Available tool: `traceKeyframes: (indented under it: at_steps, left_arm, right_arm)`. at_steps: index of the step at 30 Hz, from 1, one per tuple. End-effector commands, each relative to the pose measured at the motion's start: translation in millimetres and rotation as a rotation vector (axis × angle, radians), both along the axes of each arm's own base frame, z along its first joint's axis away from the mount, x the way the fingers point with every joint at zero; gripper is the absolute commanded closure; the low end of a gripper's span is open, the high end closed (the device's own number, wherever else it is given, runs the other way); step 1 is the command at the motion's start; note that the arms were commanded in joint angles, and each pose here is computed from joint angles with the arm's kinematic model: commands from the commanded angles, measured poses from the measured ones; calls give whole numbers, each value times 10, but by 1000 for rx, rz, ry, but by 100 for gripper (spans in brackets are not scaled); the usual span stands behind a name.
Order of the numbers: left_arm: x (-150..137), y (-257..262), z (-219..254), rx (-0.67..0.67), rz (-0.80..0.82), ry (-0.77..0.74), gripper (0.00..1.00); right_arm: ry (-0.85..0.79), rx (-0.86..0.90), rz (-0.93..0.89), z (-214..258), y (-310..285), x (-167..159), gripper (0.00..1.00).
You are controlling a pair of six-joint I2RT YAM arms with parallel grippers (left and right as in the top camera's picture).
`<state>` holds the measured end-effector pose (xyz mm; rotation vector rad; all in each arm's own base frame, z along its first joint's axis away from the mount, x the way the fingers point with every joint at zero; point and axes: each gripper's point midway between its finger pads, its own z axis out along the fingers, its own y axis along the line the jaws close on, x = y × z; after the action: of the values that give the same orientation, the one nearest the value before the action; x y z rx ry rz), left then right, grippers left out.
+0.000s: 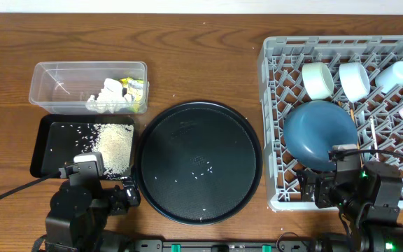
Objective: Sort waste into correct bins and load items into the dishwasher rack
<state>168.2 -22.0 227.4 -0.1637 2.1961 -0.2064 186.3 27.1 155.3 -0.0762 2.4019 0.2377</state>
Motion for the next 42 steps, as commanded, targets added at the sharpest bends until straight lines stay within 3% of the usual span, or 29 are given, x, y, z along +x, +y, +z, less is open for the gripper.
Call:
traceKeyframes:
  at_steps: [1,5,16,24,29,32,42]
  left_arm:
    - [2,40,-17,8,22,0,2]
    - [2,40,-17,8,22,0,2]
    - [2,40,-17,8,22,0,2]
    - [2,40,-17,8,22,0,2]
    - [2,40,-17,8,22,0,2]
    - [2,40,-17,8,22,0,2]
    - [2,40,-17,8,22,0,2]
  right_arm:
    - [-37,-14,0,28,-4,-39,1]
    - [-150,-71,49,132,-4,-32,1]
    - [-711,-153,116,400,99,303,1]
    - [-995,-218,93,509,74,545,1]
    - [-946,-269,55,361,-24,582,1]
    - [-807,-251,71,23,-18,581,1]
    - [-807,-223,37,40,-44,585,1]
